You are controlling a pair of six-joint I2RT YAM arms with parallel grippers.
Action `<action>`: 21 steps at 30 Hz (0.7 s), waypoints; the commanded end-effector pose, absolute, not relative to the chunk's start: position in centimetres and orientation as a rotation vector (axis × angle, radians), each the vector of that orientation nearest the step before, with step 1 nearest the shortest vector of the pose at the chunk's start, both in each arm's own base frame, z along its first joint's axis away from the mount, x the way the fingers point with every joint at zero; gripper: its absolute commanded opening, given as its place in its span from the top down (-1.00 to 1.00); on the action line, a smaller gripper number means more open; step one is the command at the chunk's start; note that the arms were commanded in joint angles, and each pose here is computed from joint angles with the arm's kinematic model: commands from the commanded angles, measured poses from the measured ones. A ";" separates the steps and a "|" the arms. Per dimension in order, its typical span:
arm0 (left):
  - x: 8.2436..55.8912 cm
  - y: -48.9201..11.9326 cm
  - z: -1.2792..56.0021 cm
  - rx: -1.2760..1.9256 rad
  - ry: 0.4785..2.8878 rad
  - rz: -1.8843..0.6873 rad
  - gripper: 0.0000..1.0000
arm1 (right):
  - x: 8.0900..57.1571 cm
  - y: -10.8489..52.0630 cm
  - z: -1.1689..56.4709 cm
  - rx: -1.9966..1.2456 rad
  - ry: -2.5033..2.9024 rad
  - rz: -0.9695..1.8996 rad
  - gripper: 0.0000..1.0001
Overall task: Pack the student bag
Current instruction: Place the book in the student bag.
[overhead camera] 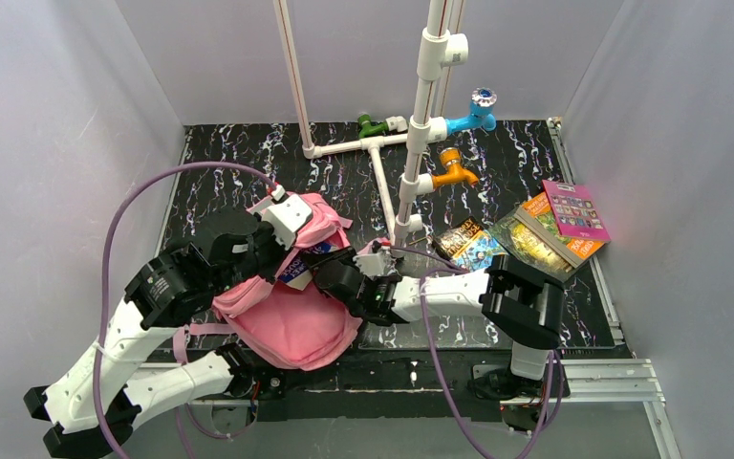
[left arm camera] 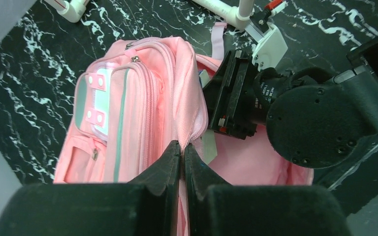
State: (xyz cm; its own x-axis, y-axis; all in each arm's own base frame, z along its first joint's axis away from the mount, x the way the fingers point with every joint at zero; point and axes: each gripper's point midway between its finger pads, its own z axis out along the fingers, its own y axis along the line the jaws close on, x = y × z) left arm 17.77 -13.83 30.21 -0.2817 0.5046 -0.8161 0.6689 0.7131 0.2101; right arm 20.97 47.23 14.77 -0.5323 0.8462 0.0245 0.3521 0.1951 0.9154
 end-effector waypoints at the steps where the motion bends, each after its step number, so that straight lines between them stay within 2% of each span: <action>1: 19.5 -13.4 31.8 0.931 1.824 -0.103 1.00 | 23.2 49.2 20.1 1.300 1.783 1.523 0.89; 3: 19.8 -13.2 31.1 0.955 1.830 -0.063 1.00 | 23.0 50.2 19.1 1.259 1.839 1.510 0.83; 4: 19.9 -13.1 30.7 0.960 1.838 -0.050 1.00 | 22.8 50.7 18.5 1.231 1.882 1.488 0.70; 8: 20.2 -12.5 30.4 0.918 1.845 -0.019 1.00 | 21.1 52.5 16.9 1.093 1.993 1.465 0.09; 11: 20.0 -12.9 30.5 0.894 1.829 -0.063 1.00 | 19.7 53.5 15.7 0.970 2.060 1.520 -0.47; 13: 19.8 -13.1 30.7 0.881 1.838 -0.088 1.00 | 18.4 53.9 14.9 0.892 2.117 1.562 -0.74; 18: 19.3 -13.2 30.5 0.864 1.855 -0.129 1.00 | 16.0 52.4 13.7 0.579 2.192 1.554 -0.80; 21: 19.3 -13.2 30.1 0.862 1.865 -0.129 1.00 | 15.9 50.4 13.0 0.446 2.212 1.410 -0.71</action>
State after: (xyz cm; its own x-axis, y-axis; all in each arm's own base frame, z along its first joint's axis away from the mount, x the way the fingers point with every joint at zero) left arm 18.96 -13.17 28.50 -0.2398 0.5616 -0.7919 0.6456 0.7014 0.3019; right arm 16.82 51.34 9.65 -0.7966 0.6020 -0.0549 0.2185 0.3715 0.9024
